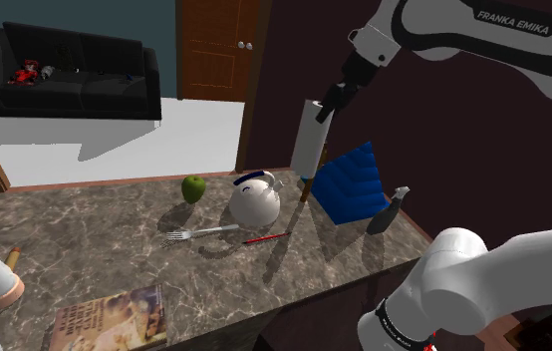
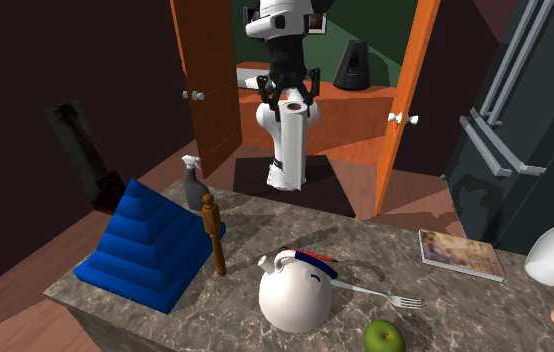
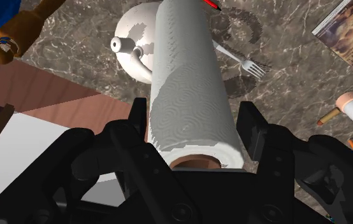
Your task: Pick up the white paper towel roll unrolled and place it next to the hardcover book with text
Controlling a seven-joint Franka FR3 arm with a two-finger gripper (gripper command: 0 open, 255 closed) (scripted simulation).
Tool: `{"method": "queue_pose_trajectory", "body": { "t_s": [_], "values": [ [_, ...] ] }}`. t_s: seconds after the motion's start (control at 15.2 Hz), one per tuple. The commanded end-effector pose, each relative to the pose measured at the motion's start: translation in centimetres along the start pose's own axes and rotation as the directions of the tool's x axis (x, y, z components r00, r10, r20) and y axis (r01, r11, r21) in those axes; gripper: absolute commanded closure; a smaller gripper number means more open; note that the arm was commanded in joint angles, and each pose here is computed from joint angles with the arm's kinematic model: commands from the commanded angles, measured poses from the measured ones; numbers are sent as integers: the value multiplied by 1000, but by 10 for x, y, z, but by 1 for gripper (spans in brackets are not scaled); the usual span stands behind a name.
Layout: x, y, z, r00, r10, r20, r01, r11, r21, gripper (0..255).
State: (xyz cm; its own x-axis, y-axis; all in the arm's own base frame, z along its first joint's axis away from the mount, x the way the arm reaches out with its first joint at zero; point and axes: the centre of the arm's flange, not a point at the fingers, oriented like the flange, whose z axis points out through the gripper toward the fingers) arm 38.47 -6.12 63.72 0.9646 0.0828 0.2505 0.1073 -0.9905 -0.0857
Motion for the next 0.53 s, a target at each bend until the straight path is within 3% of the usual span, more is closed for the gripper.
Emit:
{"method": "queue_pose_trajectory", "body": {
  "t_s": [0.0, 0.46],
  "values": [
    [3, -25, 2, 1000, 2, 0, -2, 1000, 0, 255],
    [11, -116, 12, 1000, 2, 0, -2, 1000, 0, 255]
  ]
}}
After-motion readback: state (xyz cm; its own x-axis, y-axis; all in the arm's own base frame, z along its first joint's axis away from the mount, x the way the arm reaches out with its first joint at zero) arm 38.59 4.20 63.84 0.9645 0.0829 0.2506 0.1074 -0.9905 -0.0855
